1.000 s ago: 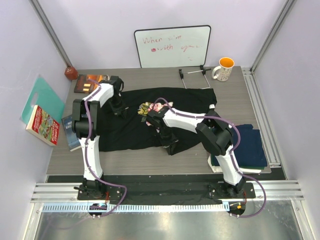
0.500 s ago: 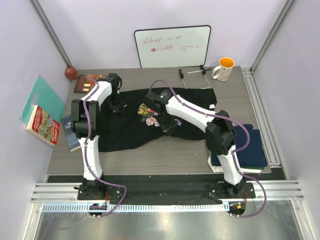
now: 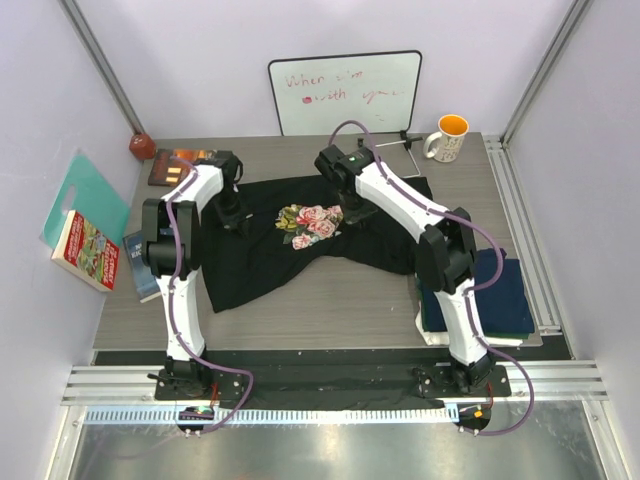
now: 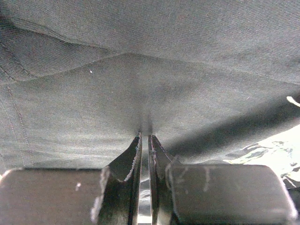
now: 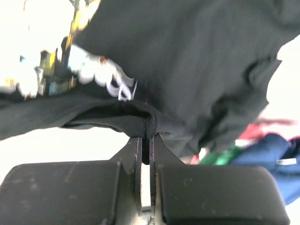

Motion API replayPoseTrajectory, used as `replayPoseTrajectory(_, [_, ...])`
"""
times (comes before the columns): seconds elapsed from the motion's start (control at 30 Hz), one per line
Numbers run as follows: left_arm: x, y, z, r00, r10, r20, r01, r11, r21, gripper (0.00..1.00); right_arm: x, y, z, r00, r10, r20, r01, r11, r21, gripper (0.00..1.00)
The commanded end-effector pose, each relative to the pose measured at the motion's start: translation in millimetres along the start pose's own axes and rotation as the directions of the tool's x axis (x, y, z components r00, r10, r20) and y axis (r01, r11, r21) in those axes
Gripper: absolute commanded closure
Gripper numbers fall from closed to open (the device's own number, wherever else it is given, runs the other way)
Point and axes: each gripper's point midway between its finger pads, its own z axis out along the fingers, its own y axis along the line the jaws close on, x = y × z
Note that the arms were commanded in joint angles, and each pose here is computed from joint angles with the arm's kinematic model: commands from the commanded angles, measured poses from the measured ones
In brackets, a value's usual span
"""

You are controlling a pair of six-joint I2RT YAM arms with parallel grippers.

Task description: Fold and stack the t-shirts

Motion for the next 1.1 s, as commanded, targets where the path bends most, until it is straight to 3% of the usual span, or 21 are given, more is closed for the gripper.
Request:
replayPoseTrajectory(0.0, [-3.1, -1.9, -25.6, 0.999, 0.019, 0.044, -0.02, 0.999, 0.034, 0.9, -39.6, -4.2, 20.1, 0.996, 0.02, 0.085, -0.022, 1.0, 0.021, 0.99])
replayPoseTrajectory(0.27, [4.4, 2.8, -28.9, 0.999, 0.023, 0.032, -0.024, 0.999, 0.03, 0.9, -64.1, -15.3, 62.9, 0.988, 0.071, 0.137, -0.082, 0.994, 0.071, 0.98])
replayPoseTrajectory(0.37, [7.1, 4.6, -29.1, 0.999, 0.026, 0.026, -0.026, 0.999, 0.026, 0.9, -67.4, -13.6, 76.1, 0.987, 0.076, 0.141, -0.087, 0.994, 0.067, 0.85])
replayPoseTrajectory(0.53, [7.9, 5.0, -30.4, 0.999, 0.029, 0.027, -0.029, 0.999, 0.024, 0.91, -79.2, -26.5, 40.4, 0.965, 0.131, 0.229, -0.147, 0.988, 0.054, 0.68])
replayPoseTrajectory(0.6, [10.5, 5.5, -28.2, 1.0, 0.021, 0.018, -0.021, 0.999, 0.024, 0.9, -82.0, -32.8, 24.9, 0.951, 0.148, 0.272, -0.168, 0.984, 0.052, 0.53])
replayPoseTrajectory(0.73, [11.4, 5.8, -25.6, 1.0, 0.007, 0.021, -0.008, 1.0, 0.03, 0.91, -87.3, -31.3, -21.8, 0.923, 0.18, 0.341, -0.165, 0.984, -0.074, 0.51])
replayPoseTrajectory(0.83, [12.5, 5.5, -22.8, 1.0, 0.004, 0.016, -0.004, 1.0, 0.029, 0.91, -83.2, -11.1, -32.8, 0.926, 0.207, 0.315, -0.153, 0.97, -0.188, 0.5])
replayPoseTrajectory(1.07, [11.2, 3.1, -19.7, 1.0, -0.005, 0.013, 0.005, 1.0, 0.031, 0.91, -70.1, 42.8, -12.7, 0.963, 0.142, 0.227, -0.069, 0.951, -0.302, 0.45])
